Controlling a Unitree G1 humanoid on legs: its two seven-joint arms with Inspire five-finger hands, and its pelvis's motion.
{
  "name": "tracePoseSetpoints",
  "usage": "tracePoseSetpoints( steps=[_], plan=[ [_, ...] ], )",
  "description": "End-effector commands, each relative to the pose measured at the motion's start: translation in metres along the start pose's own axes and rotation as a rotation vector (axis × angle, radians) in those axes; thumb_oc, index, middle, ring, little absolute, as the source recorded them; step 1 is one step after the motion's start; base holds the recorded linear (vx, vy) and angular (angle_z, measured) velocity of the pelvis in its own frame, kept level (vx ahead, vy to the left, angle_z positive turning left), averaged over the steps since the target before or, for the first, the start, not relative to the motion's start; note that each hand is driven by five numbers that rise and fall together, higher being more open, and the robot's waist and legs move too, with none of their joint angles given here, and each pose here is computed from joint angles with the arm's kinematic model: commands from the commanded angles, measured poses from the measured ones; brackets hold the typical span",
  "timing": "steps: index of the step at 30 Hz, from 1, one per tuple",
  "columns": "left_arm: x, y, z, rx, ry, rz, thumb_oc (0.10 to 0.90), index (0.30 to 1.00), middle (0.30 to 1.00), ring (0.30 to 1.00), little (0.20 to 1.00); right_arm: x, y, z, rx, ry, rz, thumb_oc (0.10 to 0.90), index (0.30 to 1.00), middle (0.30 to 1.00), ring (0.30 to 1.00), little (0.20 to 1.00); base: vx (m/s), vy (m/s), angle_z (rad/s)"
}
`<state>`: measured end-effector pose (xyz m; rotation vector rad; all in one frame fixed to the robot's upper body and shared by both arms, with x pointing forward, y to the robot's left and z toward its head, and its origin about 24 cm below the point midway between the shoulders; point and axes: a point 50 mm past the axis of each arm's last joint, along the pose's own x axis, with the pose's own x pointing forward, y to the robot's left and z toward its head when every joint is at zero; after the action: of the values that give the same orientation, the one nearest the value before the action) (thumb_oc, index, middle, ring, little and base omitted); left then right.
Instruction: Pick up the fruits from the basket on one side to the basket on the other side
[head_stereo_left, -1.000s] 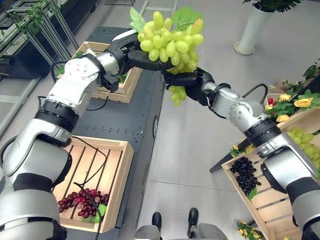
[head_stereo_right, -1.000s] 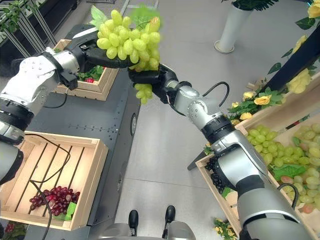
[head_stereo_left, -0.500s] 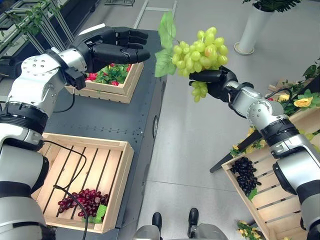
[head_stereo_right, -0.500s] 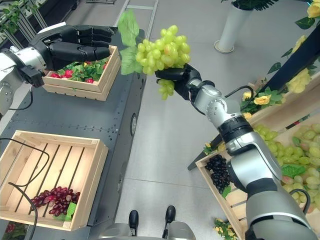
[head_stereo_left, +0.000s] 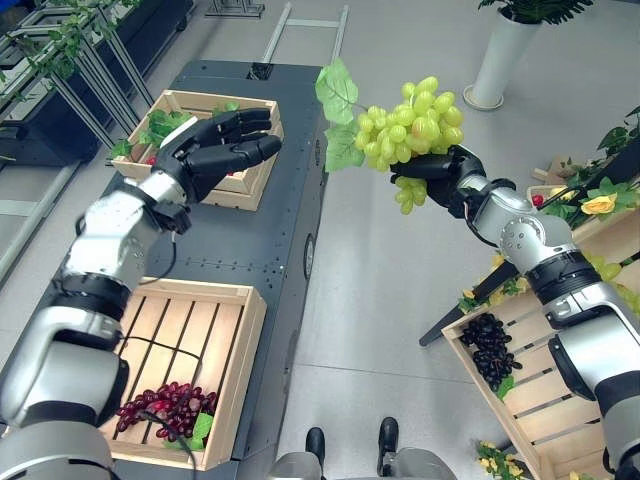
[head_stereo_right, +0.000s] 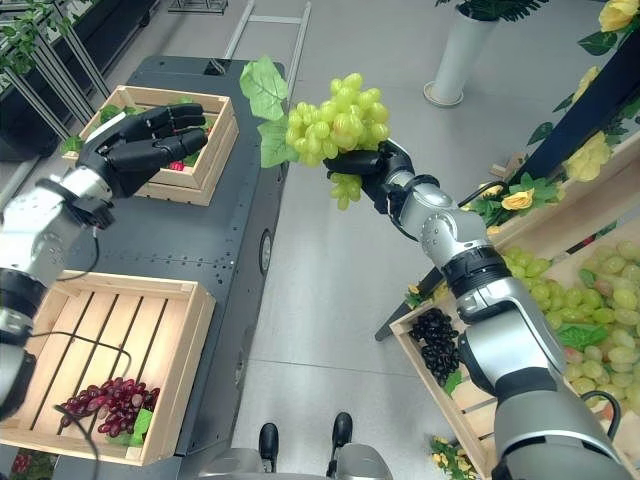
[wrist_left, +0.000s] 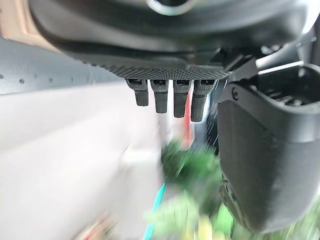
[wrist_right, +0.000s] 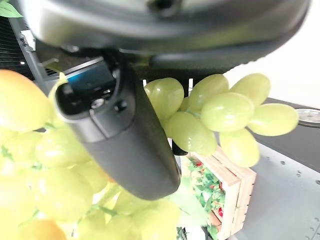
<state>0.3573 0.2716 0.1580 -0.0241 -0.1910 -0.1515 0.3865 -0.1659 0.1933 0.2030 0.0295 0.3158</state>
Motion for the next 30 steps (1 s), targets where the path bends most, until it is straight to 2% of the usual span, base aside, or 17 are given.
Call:
tracePoseSetpoints(
  steps=[1, 5, 15, 20, 30],
  plan=[
    [-0.029, -0.005, -0.040, 0.088, 0.020, 0.090, 0.800, 0.900, 0.900, 0.900, 0.900, -0.018, -0.011, 0.016, -0.029, -0.173, 0.008, 0.400, 0.300, 0.300, 0.300, 0.300, 0.01, 0.030, -0.10],
    [-0.052, -0.026, -0.076, 0.104, 0.073, 0.118, 0.800, 0.900, 0.900, 0.900, 0.900, -0.036, -0.005, 0.000, -0.042, -0.164, 0.074, 0.400, 0.300, 0.300, 0.300, 0.300, 0.01, 0.056, -0.12],
    [-0.069, -0.048, -0.108, 0.144, 0.139, 0.154, 0.800, 0.900, 0.900, 0.900, 0.900, -0.073, -0.004, -0.013, -0.087, -0.162, 0.185, 0.400, 0.300, 0.300, 0.300, 0.300, 0.01, 0.070, -0.26],
    [-0.074, -0.052, -0.116, 0.140, 0.162, 0.156, 0.800, 0.900, 0.900, 0.900, 0.900, -0.085, -0.007, -0.010, -0.118, -0.172, 0.208, 0.400, 0.300, 0.300, 0.300, 0.300, -0.01, 0.062, -0.32],
    [-0.089, -0.049, -0.133, 0.156, 0.240, 0.187, 0.800, 0.900, 0.900, 0.900, 0.900, -0.132, -0.007, 0.002, -0.219, -0.164, 0.339, 0.400, 0.300, 0.300, 0.300, 0.300, 0.00, 0.058, -0.24]
  ],
)
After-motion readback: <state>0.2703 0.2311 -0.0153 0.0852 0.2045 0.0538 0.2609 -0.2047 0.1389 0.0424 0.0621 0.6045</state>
